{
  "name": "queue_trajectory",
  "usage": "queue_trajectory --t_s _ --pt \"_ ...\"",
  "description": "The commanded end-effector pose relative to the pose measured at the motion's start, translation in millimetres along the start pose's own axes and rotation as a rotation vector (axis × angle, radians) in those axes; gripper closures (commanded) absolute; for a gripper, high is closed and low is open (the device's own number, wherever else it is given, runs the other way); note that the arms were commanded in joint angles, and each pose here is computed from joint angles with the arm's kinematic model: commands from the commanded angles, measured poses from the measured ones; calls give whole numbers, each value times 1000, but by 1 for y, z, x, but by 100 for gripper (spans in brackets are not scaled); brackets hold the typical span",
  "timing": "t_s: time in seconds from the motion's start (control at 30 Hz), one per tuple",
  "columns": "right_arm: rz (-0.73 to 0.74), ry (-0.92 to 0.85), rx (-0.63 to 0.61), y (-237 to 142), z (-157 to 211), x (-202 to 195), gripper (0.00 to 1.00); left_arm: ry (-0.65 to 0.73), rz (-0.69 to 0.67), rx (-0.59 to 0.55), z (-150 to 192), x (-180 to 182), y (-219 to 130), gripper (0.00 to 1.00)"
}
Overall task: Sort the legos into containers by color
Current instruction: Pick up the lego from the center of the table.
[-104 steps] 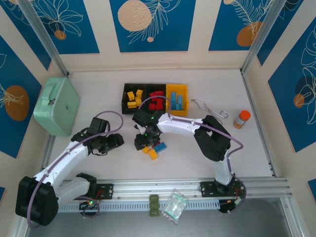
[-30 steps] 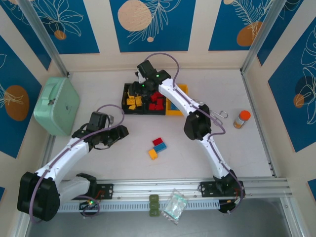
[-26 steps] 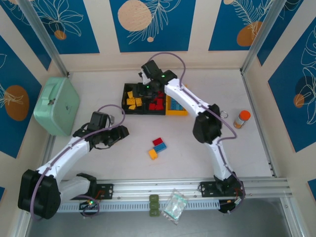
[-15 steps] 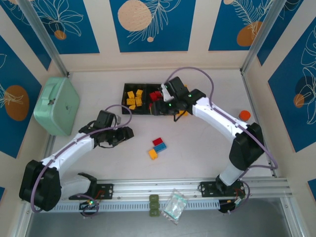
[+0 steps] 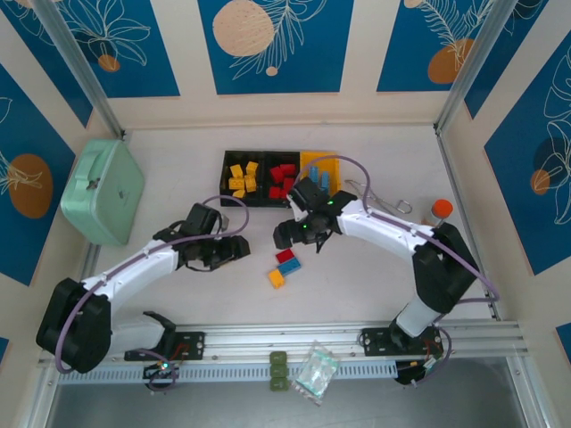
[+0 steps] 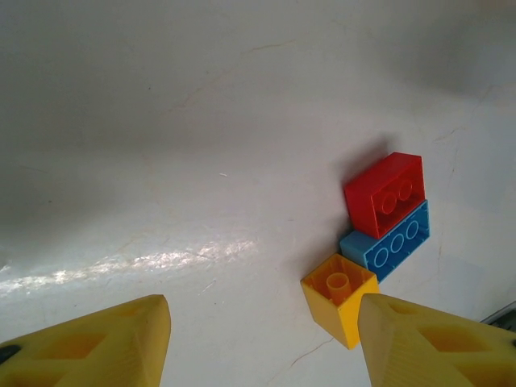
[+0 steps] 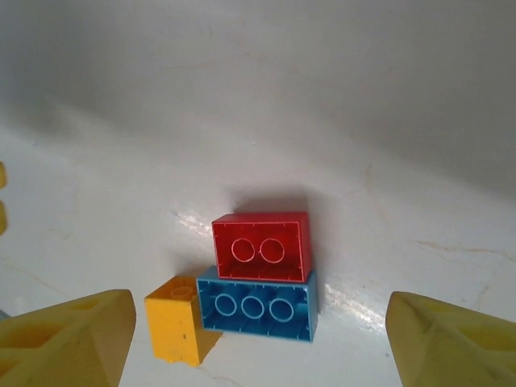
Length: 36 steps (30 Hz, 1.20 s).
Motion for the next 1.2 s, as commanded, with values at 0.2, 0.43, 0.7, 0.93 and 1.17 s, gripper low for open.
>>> queue_trajectory --t_s 0.2,0.43,0.7,0.93,1.17 --pt "84 -112 61 39 -10 13 18 -12 4 -5 10 8 -1 36" --pt "113 -138 133 60 -4 19 19 -21 2 -2 9 9 3 36" --pt "130 -130 183 73 5 22 29 -29 -10 6 9 12 8 36" --pt "125 -125 169 71 1 23 50 -33 -7 -1 9 13 8 36" --pt "106 -105 72 42 -26 22 55 -20 25 -27 4 5 5 37"
Point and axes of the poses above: each hand's point on the last joint's axis, 136 mm out from that joint toward the fingers, its own y axis out along the fingers, its own x axis along the line the jaws close on, z = x × y, the point moved 10 cm from there along -y, back along the fingers, and after that the axes turned 5 degrees about -y, right-handed, at the moved point
